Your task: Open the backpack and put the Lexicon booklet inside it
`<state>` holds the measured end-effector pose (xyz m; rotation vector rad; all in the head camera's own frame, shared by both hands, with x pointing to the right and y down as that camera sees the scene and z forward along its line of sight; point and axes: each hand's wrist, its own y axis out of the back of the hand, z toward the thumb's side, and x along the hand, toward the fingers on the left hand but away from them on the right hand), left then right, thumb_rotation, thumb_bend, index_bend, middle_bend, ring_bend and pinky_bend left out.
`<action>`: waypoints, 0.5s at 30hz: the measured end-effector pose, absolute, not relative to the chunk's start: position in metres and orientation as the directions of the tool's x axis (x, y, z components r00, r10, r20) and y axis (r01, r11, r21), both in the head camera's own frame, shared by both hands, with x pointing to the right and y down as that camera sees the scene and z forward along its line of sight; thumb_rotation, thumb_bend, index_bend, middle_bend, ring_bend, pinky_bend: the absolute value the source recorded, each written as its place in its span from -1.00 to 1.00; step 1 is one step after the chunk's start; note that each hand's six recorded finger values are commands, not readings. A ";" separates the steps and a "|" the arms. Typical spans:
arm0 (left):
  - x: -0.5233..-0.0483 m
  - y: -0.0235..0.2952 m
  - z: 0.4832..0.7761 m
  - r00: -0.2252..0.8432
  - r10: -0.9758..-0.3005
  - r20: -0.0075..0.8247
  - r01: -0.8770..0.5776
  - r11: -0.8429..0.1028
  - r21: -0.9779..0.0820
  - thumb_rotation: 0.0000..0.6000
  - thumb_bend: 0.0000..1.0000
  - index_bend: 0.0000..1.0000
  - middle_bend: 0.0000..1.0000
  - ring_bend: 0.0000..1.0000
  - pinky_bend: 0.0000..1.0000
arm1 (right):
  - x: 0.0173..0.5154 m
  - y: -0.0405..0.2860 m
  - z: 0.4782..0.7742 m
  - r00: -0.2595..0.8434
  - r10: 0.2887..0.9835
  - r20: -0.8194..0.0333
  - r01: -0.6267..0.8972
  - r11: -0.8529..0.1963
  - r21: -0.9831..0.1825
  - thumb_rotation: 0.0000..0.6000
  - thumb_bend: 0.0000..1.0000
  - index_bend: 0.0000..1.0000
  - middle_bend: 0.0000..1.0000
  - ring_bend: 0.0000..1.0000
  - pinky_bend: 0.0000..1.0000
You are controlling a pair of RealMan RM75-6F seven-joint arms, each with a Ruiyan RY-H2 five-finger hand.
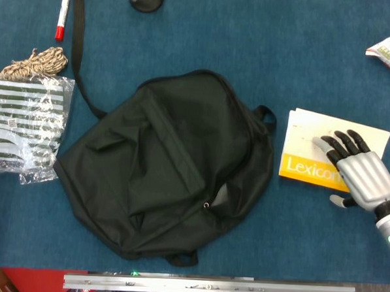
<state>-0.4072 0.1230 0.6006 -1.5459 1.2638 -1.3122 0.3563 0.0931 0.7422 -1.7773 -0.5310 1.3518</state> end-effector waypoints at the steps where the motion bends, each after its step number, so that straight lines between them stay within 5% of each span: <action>1: -0.407 0.123 0.601 -0.006 -0.967 0.254 -0.217 -0.246 -0.945 1.00 -0.51 -0.51 -0.68 -0.70 -0.57 | 0.356 0.093 0.743 0.334 0.740 -0.583 -0.144 -0.571 -0.808 1.00 -0.91 -0.81 -0.74 -1.00 -1.00; 15: -0.413 0.125 0.602 -0.017 -0.966 0.258 -0.228 -0.248 -0.942 1.00 -0.51 -0.51 -0.68 -0.70 -0.58 | 0.345 0.084 0.756 0.340 0.752 -0.565 -0.174 -0.540 -0.823 1.00 -0.90 -0.81 -0.74 -1.00 -1.00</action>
